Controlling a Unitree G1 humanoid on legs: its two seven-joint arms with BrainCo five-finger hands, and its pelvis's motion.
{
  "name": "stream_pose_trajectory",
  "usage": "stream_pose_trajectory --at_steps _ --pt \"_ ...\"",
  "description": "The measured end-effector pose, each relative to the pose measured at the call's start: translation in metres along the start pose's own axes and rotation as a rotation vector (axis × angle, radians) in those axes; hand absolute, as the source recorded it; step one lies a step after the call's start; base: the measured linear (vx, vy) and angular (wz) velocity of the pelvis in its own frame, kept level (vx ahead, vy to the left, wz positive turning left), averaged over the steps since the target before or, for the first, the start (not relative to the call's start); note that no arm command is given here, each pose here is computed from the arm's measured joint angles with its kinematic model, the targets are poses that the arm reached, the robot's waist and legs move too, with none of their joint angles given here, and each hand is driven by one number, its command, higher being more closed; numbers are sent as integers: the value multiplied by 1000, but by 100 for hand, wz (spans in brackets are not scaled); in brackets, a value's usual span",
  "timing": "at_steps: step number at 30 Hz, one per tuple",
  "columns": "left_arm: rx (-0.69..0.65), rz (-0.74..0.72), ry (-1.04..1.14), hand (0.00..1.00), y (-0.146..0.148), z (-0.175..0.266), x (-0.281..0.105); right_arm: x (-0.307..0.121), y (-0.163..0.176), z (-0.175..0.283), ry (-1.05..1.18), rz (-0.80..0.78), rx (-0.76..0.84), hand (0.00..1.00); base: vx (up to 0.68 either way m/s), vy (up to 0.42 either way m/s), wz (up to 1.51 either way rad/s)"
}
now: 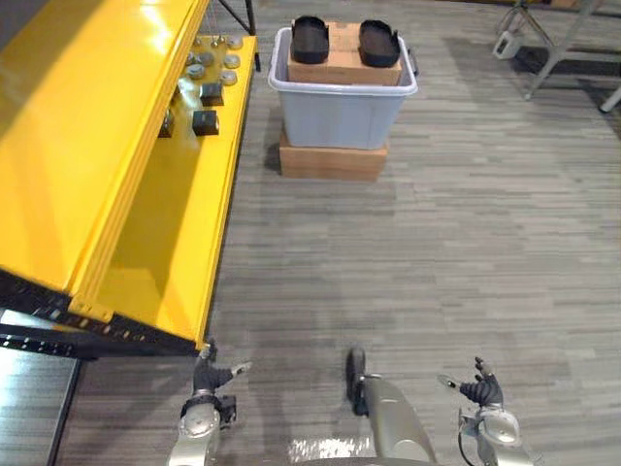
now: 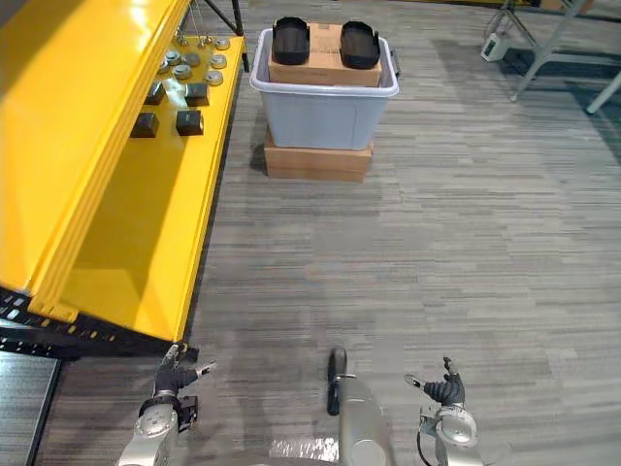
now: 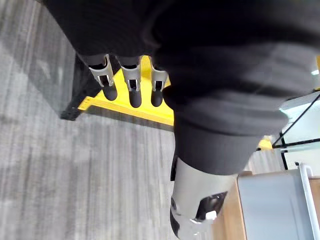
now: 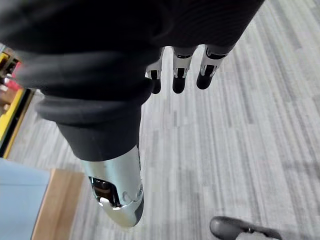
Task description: Walk over and take plastic housings, then place them on the shelf
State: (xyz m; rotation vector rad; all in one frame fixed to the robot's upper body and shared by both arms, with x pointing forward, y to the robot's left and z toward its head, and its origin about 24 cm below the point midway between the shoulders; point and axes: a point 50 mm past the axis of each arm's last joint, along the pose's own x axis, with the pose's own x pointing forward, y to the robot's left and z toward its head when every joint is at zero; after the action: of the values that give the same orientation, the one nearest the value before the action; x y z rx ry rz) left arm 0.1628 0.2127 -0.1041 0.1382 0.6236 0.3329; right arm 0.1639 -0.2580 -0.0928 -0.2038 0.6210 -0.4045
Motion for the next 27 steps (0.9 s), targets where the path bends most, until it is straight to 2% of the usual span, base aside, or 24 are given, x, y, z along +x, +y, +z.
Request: stream_pose_trajectory --at_steps 3,7,11,17,22,27 --pt "-2 8 38 0 3 -12 -7 -4 14 0 -10 31 30 0 577 -228 -9" --pt "-7 7 66 0 2 -21 -13 0 11 6 -28 21 49 0 490 -91 -37" --pt "-27 -2 84 0 -5 -25 -16 1 4 -4 22 -12 60 0 479 100 -55" --pt "-22 3 94 0 -3 -25 -12 -7 13 -22 97 13 52 0 590 129 -20" --pt "-5 8 127 0 0 -34 -16 -12 17 -30 118 32 21 0 596 37 16" --pt "0 -12 115 0 -5 -29 -12 -12 22 -28 110 53 8 0 506 -157 46"
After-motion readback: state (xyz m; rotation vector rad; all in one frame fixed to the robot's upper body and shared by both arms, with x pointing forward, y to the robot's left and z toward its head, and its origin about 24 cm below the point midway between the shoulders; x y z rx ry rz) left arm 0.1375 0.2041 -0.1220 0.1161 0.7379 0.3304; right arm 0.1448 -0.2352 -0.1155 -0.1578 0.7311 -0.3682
